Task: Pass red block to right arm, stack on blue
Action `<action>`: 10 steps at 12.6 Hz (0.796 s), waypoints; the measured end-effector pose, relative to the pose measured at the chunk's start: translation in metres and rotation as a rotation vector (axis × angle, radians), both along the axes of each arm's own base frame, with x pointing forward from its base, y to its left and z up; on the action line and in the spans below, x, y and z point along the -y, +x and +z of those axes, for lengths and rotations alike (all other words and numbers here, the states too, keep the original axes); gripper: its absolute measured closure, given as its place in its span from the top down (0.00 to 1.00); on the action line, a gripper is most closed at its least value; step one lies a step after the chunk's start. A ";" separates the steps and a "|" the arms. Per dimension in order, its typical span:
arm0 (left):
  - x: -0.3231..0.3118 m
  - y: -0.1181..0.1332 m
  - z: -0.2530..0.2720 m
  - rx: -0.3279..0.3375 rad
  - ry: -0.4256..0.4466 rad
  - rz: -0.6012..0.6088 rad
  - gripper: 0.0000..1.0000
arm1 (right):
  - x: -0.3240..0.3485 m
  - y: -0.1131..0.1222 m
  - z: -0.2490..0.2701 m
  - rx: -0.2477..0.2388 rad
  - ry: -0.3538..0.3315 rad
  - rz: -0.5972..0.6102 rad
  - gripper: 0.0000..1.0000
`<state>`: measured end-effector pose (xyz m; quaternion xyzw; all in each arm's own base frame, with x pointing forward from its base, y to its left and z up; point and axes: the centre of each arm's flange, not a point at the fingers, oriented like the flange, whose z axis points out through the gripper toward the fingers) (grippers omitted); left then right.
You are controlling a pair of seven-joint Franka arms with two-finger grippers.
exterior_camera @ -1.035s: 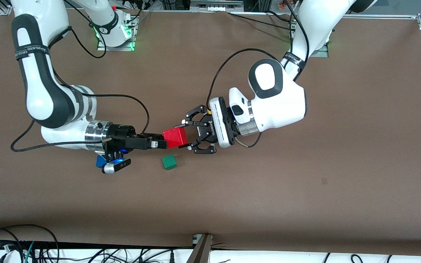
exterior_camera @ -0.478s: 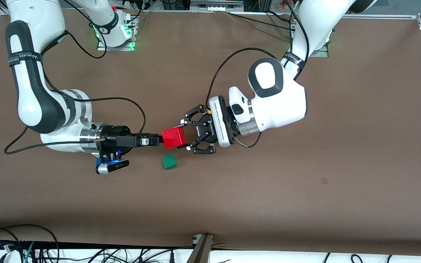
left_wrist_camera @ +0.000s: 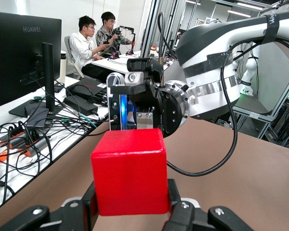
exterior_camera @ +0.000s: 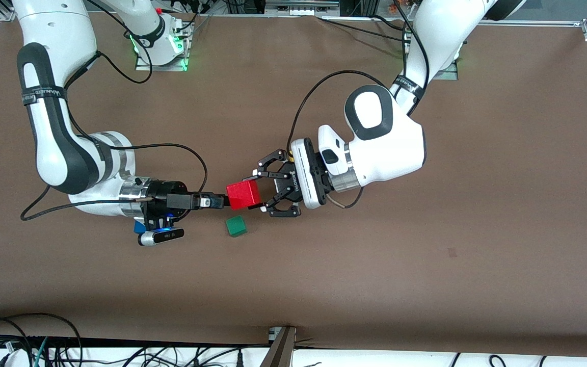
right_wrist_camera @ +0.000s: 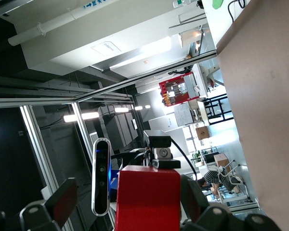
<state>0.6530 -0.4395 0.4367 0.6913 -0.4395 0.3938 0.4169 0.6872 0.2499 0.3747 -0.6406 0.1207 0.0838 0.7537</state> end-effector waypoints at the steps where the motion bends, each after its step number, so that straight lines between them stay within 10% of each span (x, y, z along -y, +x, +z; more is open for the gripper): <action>1: 0.000 0.000 0.000 0.000 0.000 0.000 0.56 | -0.001 0.000 0.000 0.000 0.003 0.001 0.98; 10: 0.014 -0.005 0.006 0.029 -0.001 0.025 0.56 | -0.002 0.000 -0.005 -0.006 0.009 -0.005 0.56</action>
